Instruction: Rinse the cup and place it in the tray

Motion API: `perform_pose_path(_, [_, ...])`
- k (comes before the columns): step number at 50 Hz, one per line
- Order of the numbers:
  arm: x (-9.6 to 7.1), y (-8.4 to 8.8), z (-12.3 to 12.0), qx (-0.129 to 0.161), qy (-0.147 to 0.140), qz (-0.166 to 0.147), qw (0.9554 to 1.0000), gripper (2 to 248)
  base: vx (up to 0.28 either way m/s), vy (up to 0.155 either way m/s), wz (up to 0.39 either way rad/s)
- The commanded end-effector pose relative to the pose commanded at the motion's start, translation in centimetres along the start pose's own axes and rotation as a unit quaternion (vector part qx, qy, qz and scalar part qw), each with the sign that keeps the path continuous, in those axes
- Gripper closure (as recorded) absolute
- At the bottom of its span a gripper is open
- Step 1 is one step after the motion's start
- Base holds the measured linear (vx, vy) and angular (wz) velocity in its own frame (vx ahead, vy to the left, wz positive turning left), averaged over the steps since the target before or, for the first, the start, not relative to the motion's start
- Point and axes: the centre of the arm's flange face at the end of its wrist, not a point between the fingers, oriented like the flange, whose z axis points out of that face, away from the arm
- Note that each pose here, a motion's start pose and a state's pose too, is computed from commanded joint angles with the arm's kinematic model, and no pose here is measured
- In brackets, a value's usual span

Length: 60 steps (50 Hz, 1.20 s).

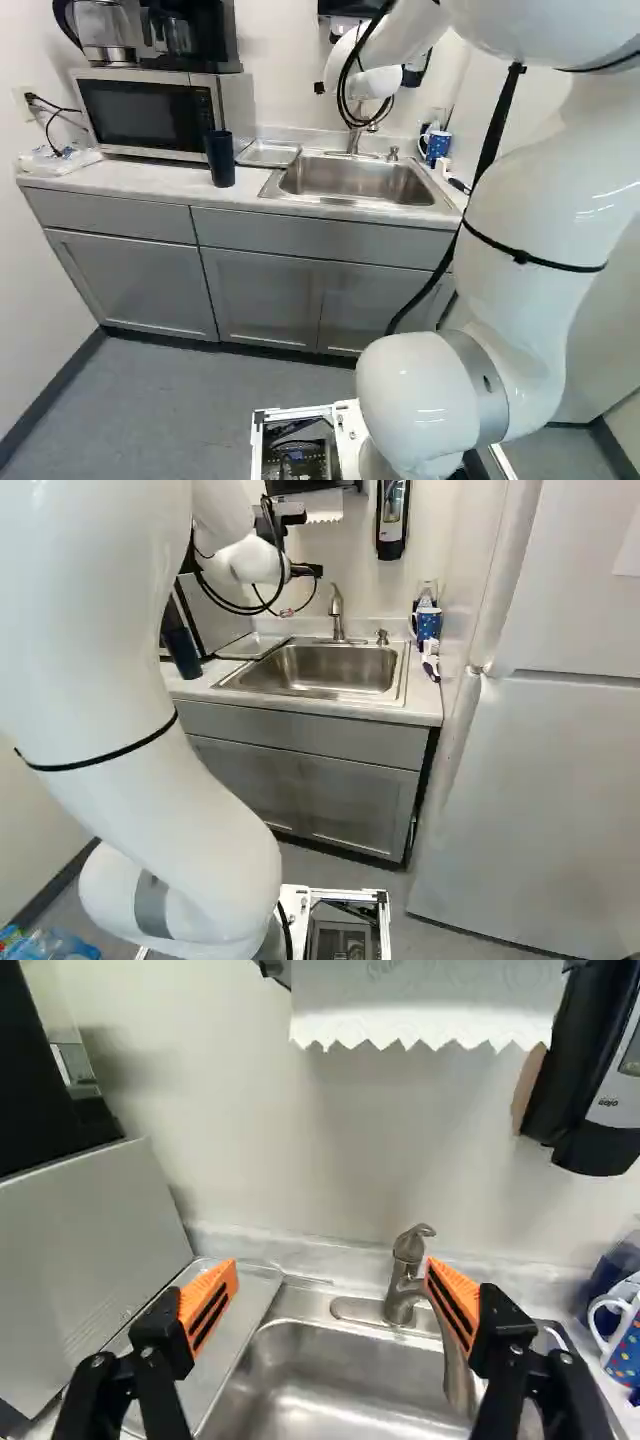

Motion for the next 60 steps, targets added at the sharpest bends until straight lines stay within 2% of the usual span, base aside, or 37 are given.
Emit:
perform_pose_path(46, [-0.7,2.9,7.2,-0.025,-0.063,0.018,0.9976,3,0.000,0.000,0.000])
perform_pose_path(60, [-0.8,3.9,9.5,-0.032,-0.073,0.025,0.9965,3,0.000,0.000,0.000])
